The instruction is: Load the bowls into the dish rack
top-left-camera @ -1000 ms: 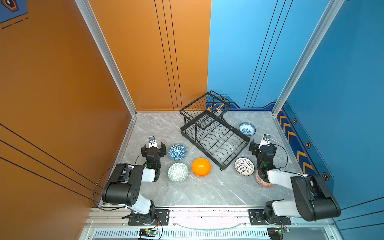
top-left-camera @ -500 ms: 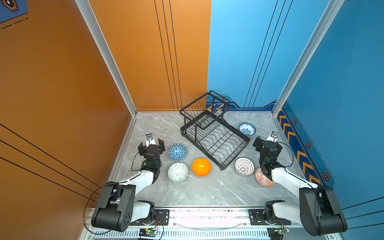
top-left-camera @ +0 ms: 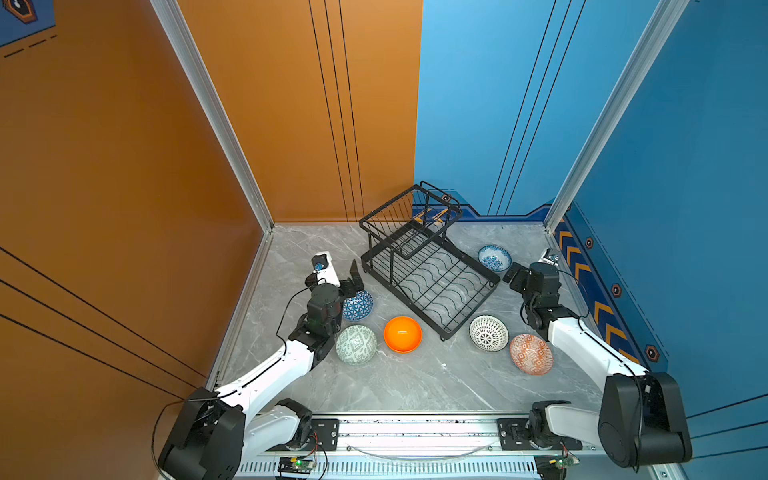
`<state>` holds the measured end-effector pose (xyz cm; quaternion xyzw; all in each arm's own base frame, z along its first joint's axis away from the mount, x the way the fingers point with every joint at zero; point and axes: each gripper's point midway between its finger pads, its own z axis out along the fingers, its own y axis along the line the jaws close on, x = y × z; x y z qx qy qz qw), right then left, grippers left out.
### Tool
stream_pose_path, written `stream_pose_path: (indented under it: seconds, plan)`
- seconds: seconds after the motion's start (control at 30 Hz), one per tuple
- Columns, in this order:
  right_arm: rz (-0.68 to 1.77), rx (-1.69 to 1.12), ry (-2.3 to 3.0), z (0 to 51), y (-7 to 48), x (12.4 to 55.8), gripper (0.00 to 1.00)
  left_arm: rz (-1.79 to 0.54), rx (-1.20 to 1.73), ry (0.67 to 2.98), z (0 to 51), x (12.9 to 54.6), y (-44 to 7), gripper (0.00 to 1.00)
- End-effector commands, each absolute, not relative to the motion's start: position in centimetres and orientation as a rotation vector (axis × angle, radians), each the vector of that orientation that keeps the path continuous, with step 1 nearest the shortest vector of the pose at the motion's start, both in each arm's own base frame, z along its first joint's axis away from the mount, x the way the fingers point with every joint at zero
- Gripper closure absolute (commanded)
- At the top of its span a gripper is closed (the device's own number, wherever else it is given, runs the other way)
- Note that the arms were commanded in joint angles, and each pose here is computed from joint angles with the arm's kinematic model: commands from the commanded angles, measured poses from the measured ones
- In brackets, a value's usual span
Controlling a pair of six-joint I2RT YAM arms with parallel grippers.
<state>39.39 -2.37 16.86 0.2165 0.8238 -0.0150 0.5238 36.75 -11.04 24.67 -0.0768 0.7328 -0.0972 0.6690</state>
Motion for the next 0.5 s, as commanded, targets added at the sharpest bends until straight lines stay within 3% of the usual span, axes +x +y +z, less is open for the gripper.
stream_pose_path:
  seconds: [0.0,0.27,0.47]
  plan:
    - [0.035,0.46,2.161,13.8,1.0,38.7,0.0,-0.376,-0.05,1.706,24.5,36.6,-16.4,0.02]
    - [0.169,0.397,2.277,10.8,5.4,38.5,0.0,-0.522,0.062,1.76,23.8,37.2,-22.9,0.02]
    - [0.29,0.407,2.344,8.9,7.7,38.6,0.0,-0.572,0.081,1.784,23.2,37.9,-24.9,0.02]
